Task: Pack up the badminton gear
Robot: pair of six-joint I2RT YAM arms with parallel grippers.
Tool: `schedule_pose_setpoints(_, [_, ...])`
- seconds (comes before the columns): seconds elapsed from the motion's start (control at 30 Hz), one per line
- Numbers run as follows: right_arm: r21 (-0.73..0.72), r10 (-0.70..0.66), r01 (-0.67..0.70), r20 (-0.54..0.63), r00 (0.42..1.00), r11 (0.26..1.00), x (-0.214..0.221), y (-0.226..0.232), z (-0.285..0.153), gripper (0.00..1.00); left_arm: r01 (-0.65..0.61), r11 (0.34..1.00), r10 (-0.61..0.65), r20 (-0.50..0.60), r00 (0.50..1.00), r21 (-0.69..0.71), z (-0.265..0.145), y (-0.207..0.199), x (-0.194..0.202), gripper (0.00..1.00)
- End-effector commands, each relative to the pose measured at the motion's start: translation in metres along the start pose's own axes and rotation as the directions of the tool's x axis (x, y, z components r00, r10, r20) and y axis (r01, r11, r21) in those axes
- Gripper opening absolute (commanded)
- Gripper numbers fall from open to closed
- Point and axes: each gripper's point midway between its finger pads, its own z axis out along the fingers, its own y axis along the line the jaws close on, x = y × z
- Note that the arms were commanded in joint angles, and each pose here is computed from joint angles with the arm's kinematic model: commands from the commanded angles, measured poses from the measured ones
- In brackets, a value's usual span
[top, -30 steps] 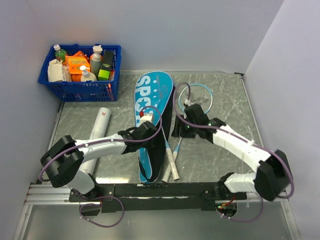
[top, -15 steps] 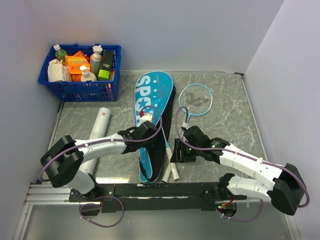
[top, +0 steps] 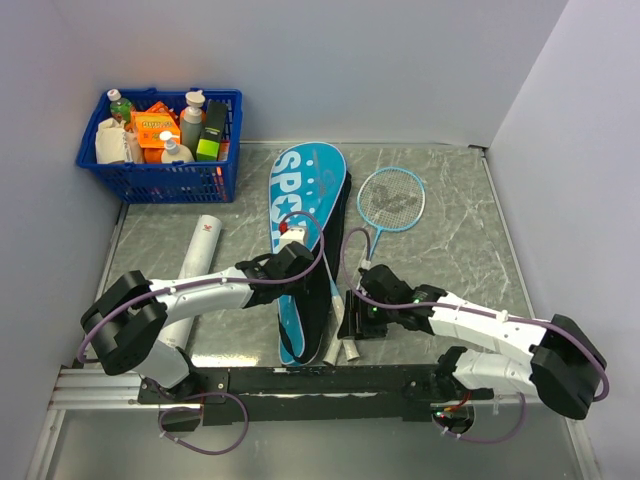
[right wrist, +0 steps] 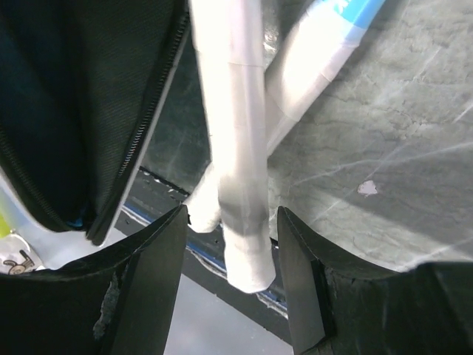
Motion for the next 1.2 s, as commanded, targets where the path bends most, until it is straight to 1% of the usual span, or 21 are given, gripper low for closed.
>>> schedule_pose_setpoints(0.0, [-0.039, 0.023, -0.023, -0.006, 1.0, 0.999, 0.003, 0.006, 0.009, 0.58, 0.015, 0.998, -0.019, 0.069, 0.997, 0.065, -0.008, -0.017, -0.021, 0.01])
schedule_pose_setpoints(0.17, [-0.032, 0.022, -0.022, -0.01, 1.0, 0.999, 0.004, 0.005, 0.011, 0.52, 0.012, 0.998, -0.017, 0.066, 0.998, 0.066, -0.007, -0.017, -0.02, 0.01])
schedule_pose_setpoints(0.27, [-0.032, 0.027, -0.027, -0.01, 1.0, 0.999, 0.003, 0.005, 0.012, 0.4, 0.014, 0.998, -0.018, 0.067, 0.998, 0.068, -0.006, -0.017, -0.02, 0.01])
schedule_pose_setpoints(0.3, [-0.034, 0.03, -0.03, -0.008, 1.0, 0.999, 0.002, 0.005, 0.012, 0.31, 0.013, 0.998, -0.017, 0.063, 0.998, 0.066, -0.007, -0.016, -0.018, 0.01])
schedule_pose_setpoints(0.37, [-0.041, 0.025, -0.025, 0.0, 1.0, 0.999, 0.0, 0.009, 0.01, 0.23, 0.014, 0.998, -0.018, 0.064, 0.998, 0.064, -0.006, -0.016, -0.019, 0.01])
schedule_pose_setpoints(0.4, [-0.042, 0.025, -0.025, 0.002, 1.0, 0.999, -0.002, 0.011, 0.009, 0.15, 0.016, 0.998, -0.02, 0.06, 0.998, 0.062, -0.006, -0.015, -0.017, 0.01])
schedule_pose_setpoints(0.47, [-0.048, 0.012, -0.011, 0.016, 1.0, 0.999, -0.009, 0.018, 0.006, 0.1, 0.015, 0.998, -0.019, 0.056, 0.998, 0.063, -0.005, -0.015, -0.015, 0.01])
schedule_pose_setpoints(0.63, [-0.069, -0.016, 0.019, 0.049, 0.999, 0.997, -0.026, 0.04, -0.007, 0.06, 0.036, 0.997, -0.038, 0.043, 0.998, 0.063, -0.005, -0.014, -0.008, 0.01])
schedule_pose_setpoints(0.77, [-0.118, -0.031, 0.04, 0.081, 0.996, 0.992, -0.045, 0.067, -0.015, 0.06, 0.049, 0.997, -0.052, 0.041, 0.998, 0.061, -0.006, -0.017, -0.002, 0.01])
schedule_pose_setpoints(0.83, [-0.129, -0.029, 0.038, 0.069, 0.997, 0.991, -0.047, 0.073, -0.011, 0.04, 0.052, 0.997, -0.054, 0.033, 0.998, 0.064, -0.007, -0.021, 0.003, 0.01])
schedule_pose_setpoints(0.87, [-0.152, -0.024, 0.036, 0.082, 0.996, 0.988, -0.052, 0.081, -0.011, 0.03, 0.053, 0.996, -0.056, 0.035, 0.998, 0.066, -0.007, -0.023, 0.004, 0.01])
schedule_pose_setpoints(1.0, [-0.168, -0.006, 0.021, 0.088, 0.996, 0.986, -0.06, 0.088, 0.003, 0.0, 0.061, 0.995, -0.064, 0.025, 0.998, 0.083, -0.011, -0.031, 0.009, 0.01])
schedule_pose_setpoints(1.17, [-0.225, 0.023, -0.004, 0.085, 0.996, 0.974, -0.065, 0.102, 0.012, 0.0, 0.062, 0.994, -0.065, 0.026, 0.998, 0.084, -0.014, -0.034, 0.013, 0.01])
